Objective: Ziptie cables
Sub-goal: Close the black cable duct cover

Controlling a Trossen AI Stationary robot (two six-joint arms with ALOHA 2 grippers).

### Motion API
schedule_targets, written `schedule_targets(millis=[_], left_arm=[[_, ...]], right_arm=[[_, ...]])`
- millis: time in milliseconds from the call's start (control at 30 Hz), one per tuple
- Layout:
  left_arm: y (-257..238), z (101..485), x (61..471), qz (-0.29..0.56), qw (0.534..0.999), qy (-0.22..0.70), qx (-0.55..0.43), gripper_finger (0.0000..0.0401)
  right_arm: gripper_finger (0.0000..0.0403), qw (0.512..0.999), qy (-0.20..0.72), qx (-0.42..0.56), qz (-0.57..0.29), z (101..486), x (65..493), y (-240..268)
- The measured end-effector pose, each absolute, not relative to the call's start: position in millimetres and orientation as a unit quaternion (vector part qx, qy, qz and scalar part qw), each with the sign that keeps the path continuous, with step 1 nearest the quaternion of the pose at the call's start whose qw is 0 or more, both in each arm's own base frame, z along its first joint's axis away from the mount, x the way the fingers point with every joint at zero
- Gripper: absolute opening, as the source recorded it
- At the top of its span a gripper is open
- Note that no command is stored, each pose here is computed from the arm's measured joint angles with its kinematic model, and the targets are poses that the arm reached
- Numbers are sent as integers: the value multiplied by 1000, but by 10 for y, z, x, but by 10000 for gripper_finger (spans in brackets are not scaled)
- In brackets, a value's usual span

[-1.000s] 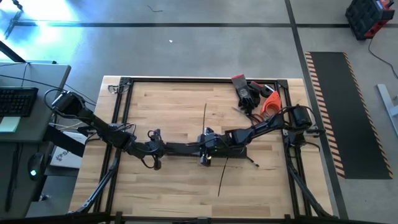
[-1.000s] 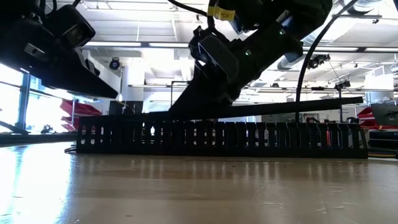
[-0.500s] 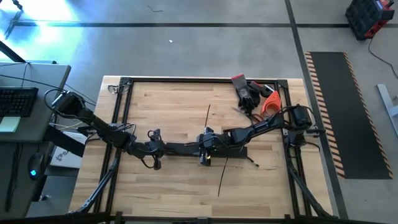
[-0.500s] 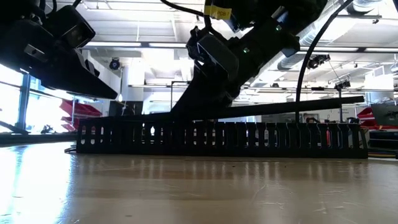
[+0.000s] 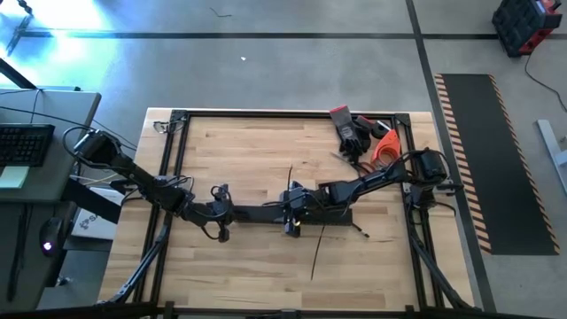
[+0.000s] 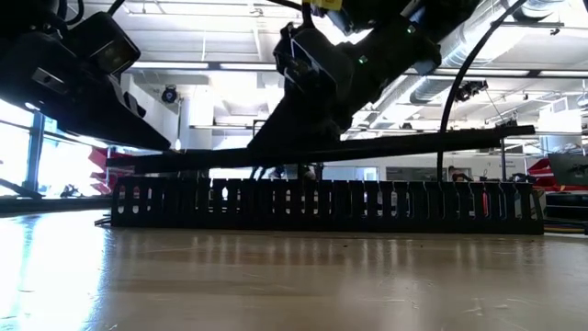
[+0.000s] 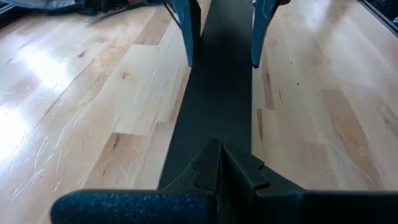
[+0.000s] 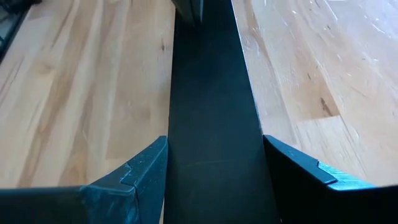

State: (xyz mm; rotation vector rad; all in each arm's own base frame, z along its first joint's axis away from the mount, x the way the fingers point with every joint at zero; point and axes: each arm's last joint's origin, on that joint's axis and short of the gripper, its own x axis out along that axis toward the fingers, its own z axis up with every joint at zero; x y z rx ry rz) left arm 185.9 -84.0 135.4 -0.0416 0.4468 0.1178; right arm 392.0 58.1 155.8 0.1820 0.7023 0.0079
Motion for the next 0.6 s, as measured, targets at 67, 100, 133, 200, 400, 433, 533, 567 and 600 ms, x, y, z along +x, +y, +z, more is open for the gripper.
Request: schedule_targets(millis=[67,100,133,200,400,433,533,567,600], left_arm=[[-839,1352,1857,59,973,223,-20,0],[-839,1352,1857,59,973,223,-20,0],[-839,1352,1857,59,973,223,-20,0],[-840,1352,1857,59,973,223,-20,0],[-840,1352,1857,59,973,223,-20,0],[-840,1352,1857,58,973,223,-20,0],[-841,1351,1857,56,973,224,-21,0],[-841,1351,1858,55,973,224,-21,0],[-843,1346,1859,53,973,225,-21,0]], right_arm=[[209,934,347,90,6,1555,3916,582],[209,933,350,89,5,1550,3912,581],[209,931,355,88,4,1541,3906,580],[209,929,361,85,-2,1531,3896,575],[209,927,365,85,-3,1524,3891,574],[209,927,364,85,-2,1525,3891,575],[209,928,362,85,-2,1528,3894,575],[209,928,361,85,-1,1529,3895,576],[209,928,362,85,-1,1529,3895,576]])
